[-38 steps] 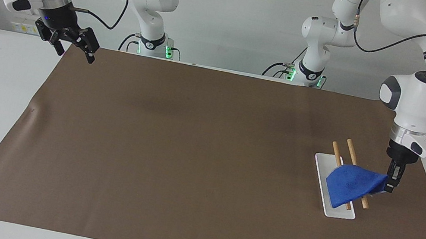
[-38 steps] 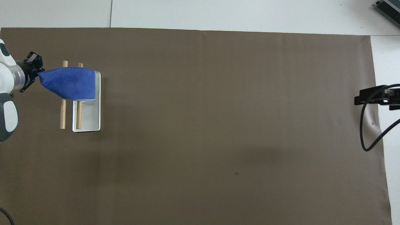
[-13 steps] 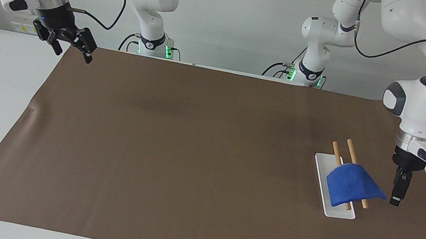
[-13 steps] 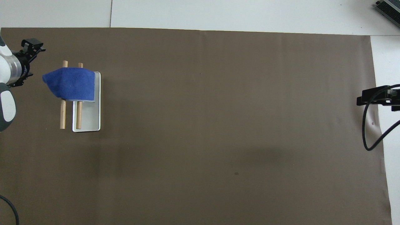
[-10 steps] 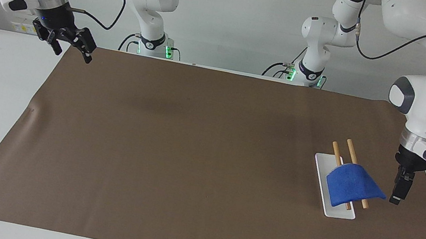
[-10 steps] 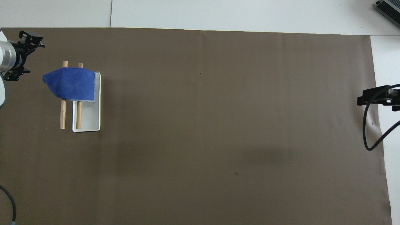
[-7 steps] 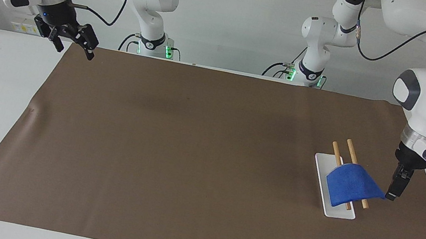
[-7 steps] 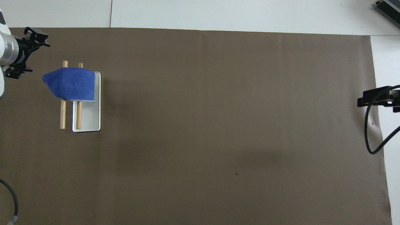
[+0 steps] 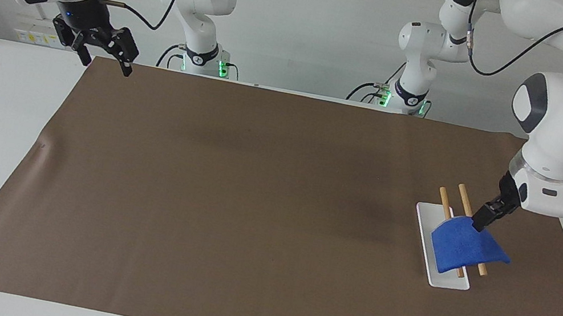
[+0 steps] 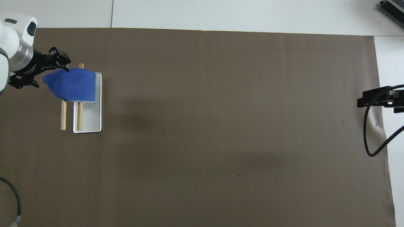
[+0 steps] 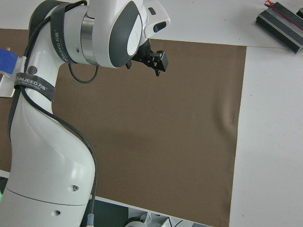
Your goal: Right arm passes towel to left arm to hang
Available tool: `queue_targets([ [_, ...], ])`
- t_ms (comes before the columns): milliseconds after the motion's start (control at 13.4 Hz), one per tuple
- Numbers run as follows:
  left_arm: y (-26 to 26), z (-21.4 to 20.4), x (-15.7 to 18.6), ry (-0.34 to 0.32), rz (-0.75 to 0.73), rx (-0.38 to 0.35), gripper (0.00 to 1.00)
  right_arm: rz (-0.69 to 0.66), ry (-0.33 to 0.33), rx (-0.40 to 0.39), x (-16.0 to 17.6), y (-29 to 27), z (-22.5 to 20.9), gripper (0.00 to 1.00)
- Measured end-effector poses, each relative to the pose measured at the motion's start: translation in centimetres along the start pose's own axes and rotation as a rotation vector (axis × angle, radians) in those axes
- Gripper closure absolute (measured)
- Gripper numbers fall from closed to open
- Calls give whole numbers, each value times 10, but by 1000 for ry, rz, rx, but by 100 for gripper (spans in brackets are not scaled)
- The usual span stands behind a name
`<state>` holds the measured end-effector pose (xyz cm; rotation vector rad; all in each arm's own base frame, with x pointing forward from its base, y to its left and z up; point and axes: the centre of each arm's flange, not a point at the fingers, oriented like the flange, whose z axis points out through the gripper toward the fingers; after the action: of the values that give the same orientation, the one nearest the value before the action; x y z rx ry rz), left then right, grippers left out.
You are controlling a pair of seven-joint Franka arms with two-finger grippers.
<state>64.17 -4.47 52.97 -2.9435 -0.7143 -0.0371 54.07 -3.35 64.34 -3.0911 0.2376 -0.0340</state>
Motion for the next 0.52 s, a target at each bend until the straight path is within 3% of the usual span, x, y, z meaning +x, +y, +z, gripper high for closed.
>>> queue_targets([
  [223, -5, -24, -16, -46, 116, 19, 0, 1, 0, 0, 0, 1, 0, 0],
  [521, -21, -81, -40, -9, 169, -28, 0, 3, -2, 0, 0, 1, 0, 0],
])
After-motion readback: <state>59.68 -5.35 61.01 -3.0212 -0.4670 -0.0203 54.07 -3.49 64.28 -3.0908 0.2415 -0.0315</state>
